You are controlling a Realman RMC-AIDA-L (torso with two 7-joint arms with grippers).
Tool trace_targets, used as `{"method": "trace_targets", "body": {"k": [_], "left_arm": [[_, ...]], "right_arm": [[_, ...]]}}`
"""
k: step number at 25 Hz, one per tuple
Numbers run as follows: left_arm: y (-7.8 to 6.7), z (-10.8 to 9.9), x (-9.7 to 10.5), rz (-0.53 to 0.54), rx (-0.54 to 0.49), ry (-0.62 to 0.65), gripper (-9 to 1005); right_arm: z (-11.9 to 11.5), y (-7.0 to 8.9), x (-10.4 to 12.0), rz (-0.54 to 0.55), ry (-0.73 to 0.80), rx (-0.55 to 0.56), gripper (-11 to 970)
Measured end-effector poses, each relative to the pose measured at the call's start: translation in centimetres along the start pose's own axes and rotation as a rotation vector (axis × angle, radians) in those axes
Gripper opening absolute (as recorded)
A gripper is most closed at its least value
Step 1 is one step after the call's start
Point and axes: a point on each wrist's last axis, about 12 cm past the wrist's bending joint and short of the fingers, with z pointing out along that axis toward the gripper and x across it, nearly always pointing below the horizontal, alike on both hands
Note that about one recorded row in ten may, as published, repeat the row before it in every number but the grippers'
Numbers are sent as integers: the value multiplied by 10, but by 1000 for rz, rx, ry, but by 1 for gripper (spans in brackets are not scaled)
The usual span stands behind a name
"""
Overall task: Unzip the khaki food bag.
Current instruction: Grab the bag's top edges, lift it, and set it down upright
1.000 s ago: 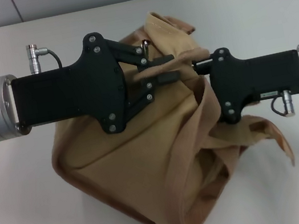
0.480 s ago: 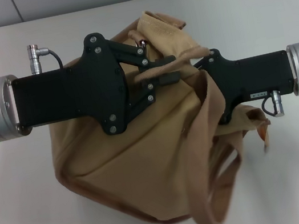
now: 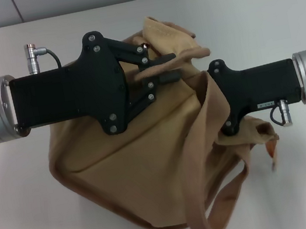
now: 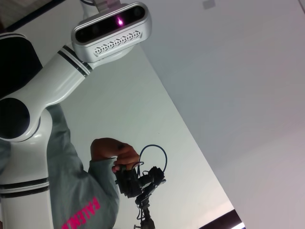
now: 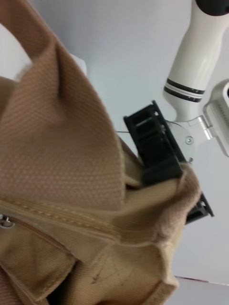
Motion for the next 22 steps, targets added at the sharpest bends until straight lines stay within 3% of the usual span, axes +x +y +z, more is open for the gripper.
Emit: {"method": "trace_targets", "body": {"k": [5, 9, 22], "left_arm": [[0, -3, 1, 10, -28, -4, 85], [0, -5, 2, 23, -75, -28, 85], [2, -5, 3, 24, -88, -23, 86]], "right_arm": [[-7, 7, 3, 5, 4, -22, 9], [-24, 13, 6, 1, 15, -16, 22], [-78, 43, 22, 74, 49, -38, 65]]}}
